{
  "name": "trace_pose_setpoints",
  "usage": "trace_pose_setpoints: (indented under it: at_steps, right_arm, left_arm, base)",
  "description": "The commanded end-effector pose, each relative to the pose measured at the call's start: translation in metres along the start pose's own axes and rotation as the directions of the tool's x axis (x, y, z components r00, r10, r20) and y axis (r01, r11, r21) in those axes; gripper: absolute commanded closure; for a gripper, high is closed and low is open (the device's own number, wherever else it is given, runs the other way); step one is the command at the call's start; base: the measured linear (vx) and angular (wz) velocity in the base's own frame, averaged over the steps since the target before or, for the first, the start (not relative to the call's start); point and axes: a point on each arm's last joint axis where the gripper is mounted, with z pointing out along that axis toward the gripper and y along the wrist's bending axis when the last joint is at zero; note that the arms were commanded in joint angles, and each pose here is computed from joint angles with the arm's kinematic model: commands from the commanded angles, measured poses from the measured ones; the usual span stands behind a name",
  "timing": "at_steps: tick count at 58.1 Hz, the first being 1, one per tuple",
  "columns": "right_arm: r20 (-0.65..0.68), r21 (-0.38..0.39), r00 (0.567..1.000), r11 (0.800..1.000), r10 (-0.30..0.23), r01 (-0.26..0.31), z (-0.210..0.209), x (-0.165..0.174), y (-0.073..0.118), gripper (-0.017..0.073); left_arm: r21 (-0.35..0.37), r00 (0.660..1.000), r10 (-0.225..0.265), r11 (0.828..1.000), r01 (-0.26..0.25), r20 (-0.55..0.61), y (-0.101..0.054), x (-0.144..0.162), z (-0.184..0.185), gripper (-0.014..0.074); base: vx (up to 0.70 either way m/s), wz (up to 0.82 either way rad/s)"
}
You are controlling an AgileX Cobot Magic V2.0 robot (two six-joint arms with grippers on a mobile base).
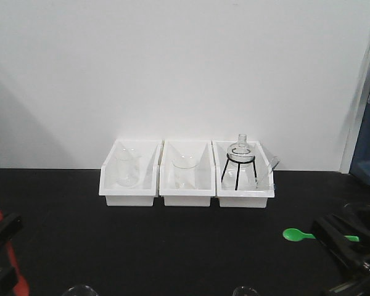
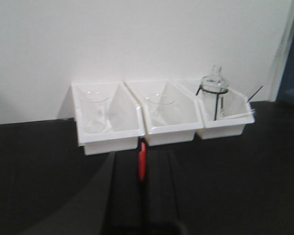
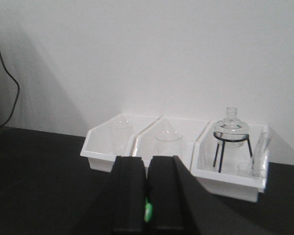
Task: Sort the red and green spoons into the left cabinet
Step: 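Lift both spoons up out of their beakers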
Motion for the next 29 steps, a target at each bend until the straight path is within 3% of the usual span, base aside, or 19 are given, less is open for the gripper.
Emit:
trace_pose_setpoints:
  at_steps: [1, 7, 15, 29]
  right_arm:
    - [0.051, 0.014, 0.999, 1.0, -0.01, 0.009, -0.014, -0.021, 0.003, 0.0564]
    - [0.011, 0.059, 1.0, 0.998, 0.004, -0.005, -0.028, -0.024, 0.002, 0.0564]
    - [0.003, 0.086, 1.0, 0.996, -0.027, 0.026, -0.041, -0.028, 0.003, 0.0564]
    - [0.044, 0.053, 0.994, 0.994, -0.098, 0.096, -0.045, -0.034, 0.007, 0.0564]
  left_arm:
    - [-0.014, 0.998, 0.042, 0.999, -0.041, 0.054, -0.003, -0.017, -0.014, 0.0597]
    - [-0.033, 0.996, 0.02, 0.999, -0.017, 0.092, -0.003, -0.025, -0.028, 0.0597]
    - [-0.029, 0.992, 0.014, 1.0, -0.011, 0.124, -0.005, -0.029, -0.035, 0.0597]
    - [-0.025, 0.992, 0.015, 1.0, -0.012, 0.128, -0.005, -0.029, -0.035, 0.0597]
  base:
    - [0.0, 0.0]
    - [0.0, 0.0]
    - [0.0, 0.0]
    - [0.0, 0.0]
